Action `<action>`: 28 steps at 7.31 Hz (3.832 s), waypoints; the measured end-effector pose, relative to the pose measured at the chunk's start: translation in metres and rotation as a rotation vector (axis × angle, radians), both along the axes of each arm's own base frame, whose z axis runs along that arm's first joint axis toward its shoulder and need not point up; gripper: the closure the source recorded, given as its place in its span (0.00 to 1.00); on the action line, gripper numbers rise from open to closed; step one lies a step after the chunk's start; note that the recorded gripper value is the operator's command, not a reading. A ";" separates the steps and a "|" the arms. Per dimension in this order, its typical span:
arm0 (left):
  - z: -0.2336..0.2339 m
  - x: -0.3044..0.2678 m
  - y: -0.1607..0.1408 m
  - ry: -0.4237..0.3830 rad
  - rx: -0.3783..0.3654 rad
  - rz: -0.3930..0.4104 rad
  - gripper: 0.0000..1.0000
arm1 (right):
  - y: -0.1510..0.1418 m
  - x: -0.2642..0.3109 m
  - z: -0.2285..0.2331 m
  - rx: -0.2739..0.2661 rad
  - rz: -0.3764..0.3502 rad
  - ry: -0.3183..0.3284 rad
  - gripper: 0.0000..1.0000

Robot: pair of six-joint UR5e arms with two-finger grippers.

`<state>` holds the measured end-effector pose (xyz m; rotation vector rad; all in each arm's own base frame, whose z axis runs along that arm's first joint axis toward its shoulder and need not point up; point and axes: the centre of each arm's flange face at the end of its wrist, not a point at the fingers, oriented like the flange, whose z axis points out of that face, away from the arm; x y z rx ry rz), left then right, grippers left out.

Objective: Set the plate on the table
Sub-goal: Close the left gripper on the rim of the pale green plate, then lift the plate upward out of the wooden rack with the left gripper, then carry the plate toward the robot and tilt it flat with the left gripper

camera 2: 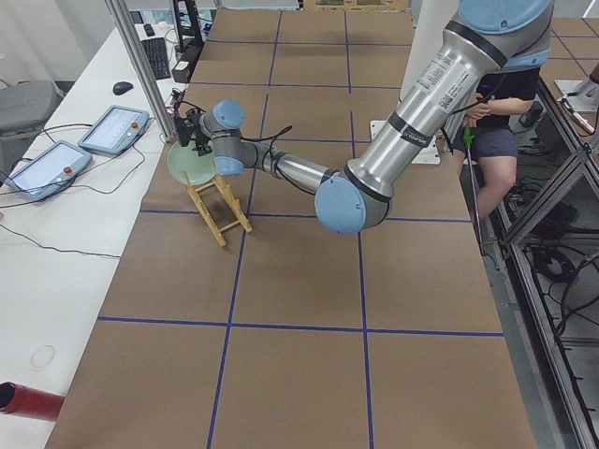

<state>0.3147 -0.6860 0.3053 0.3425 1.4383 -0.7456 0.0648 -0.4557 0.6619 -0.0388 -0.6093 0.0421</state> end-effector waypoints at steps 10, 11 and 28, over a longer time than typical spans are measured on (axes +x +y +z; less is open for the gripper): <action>0.002 -0.043 0.001 0.037 0.096 0.015 1.00 | 0.000 0.000 0.000 0.000 0.000 0.000 0.00; 0.006 -0.054 0.001 0.047 0.106 0.021 1.00 | 0.000 0.000 0.000 0.000 0.000 0.000 0.00; -0.172 -0.091 0.131 -0.468 0.181 0.312 1.00 | 0.000 0.000 0.000 0.000 0.000 0.000 0.00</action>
